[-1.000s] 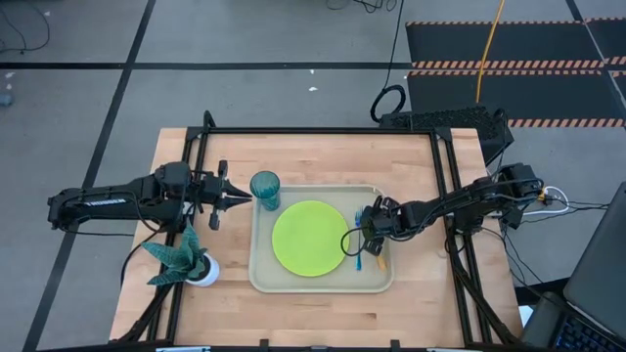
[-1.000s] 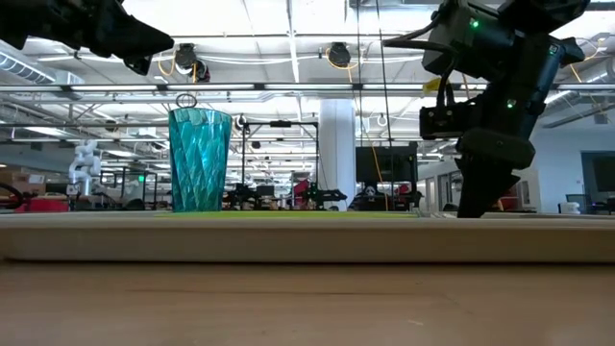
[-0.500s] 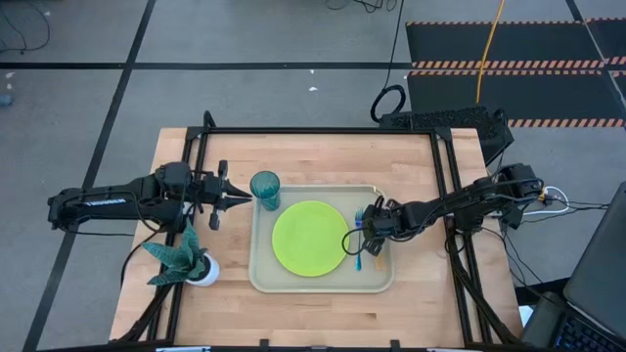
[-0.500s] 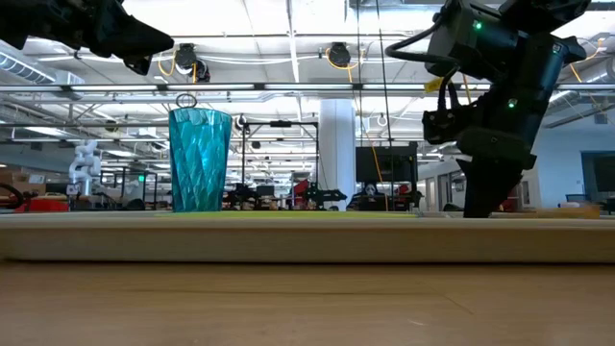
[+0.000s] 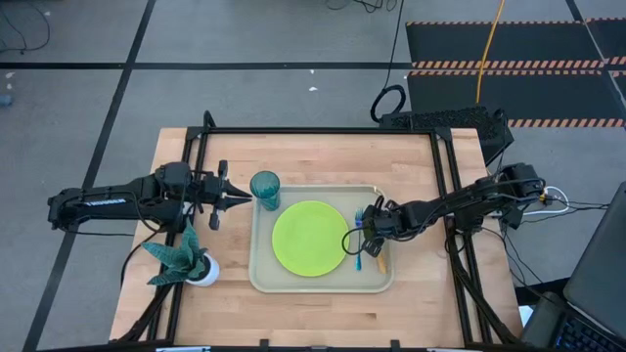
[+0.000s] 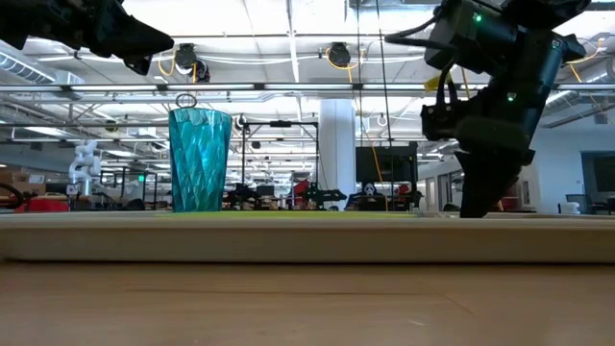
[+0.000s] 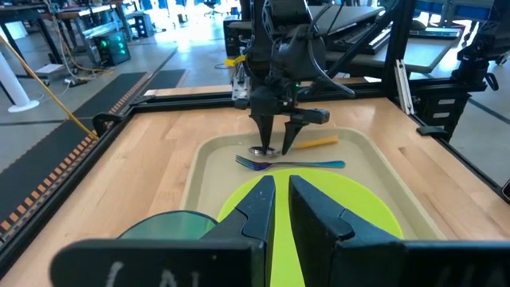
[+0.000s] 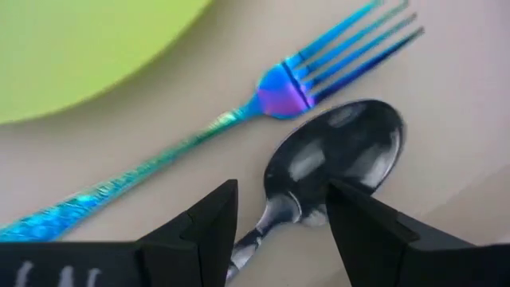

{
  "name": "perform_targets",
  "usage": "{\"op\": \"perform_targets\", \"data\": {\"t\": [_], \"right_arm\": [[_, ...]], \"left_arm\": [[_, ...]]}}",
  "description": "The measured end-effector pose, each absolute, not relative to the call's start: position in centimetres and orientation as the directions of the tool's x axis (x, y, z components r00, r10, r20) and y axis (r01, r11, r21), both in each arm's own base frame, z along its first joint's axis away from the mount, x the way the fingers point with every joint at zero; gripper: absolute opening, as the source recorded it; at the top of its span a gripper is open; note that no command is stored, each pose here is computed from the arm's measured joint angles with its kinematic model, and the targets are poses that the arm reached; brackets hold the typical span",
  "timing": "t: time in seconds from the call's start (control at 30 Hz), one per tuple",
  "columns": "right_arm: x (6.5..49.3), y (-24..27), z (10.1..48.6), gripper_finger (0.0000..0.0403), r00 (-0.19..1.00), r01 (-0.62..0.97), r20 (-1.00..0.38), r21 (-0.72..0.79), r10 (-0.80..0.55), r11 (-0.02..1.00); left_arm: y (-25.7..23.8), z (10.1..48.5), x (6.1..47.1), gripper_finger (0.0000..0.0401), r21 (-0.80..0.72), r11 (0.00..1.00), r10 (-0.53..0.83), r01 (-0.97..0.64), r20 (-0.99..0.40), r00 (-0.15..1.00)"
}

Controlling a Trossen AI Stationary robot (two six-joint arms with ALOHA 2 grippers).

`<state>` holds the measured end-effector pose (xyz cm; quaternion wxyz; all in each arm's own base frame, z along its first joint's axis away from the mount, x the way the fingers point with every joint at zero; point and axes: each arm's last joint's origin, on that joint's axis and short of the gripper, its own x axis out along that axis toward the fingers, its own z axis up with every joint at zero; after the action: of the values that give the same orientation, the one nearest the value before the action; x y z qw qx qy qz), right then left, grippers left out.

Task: Pick and place plate/cup/fork/spoon on tray
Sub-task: Put the yellow spoon on the gray serving tray

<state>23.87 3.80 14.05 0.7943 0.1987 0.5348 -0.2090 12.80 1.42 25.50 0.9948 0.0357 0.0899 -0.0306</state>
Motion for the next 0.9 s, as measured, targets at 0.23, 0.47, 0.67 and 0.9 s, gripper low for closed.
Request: {"op": "perform_targets", "data": {"t": [0.23, 0.47, 0.67, 0.9], "right_arm": [[23.8, 3.7, 15.9, 0.0183, 0.439, 0.528, -0.886, 0.121, -0.147, 0.841], [22.2, 3.7, 16.6, 0.0183, 0.372, 0.595, -0.918, 0.123, -0.136, 0.794], [21.8, 5.5, 16.5, 0.0183, 0.363, 0.658, -0.93, 0.212, -0.057, 0.723], [21.8, 6.8, 16.2, 0.0183, 0.36, 0.745, -0.933, 0.279, -0.014, 0.605]], "left_arm": [[1.4, 25.5, 12.8, 0.0042, 0.07, 0.995, -0.055, 0.069, -0.181, 0.982], [1.4, 25.5, 12.8, 0.0042, 0.063, 0.996, -0.055, 0.068, -0.183, 0.982], [1.4, 25.4, 12.8, 0.0042, 0.06, 0.996, -0.055, 0.067, -0.189, 0.98], [1.4, 25.4, 12.8, 0.0042, 0.046, 0.997, -0.056, 0.066, -0.19, 0.98]]}}
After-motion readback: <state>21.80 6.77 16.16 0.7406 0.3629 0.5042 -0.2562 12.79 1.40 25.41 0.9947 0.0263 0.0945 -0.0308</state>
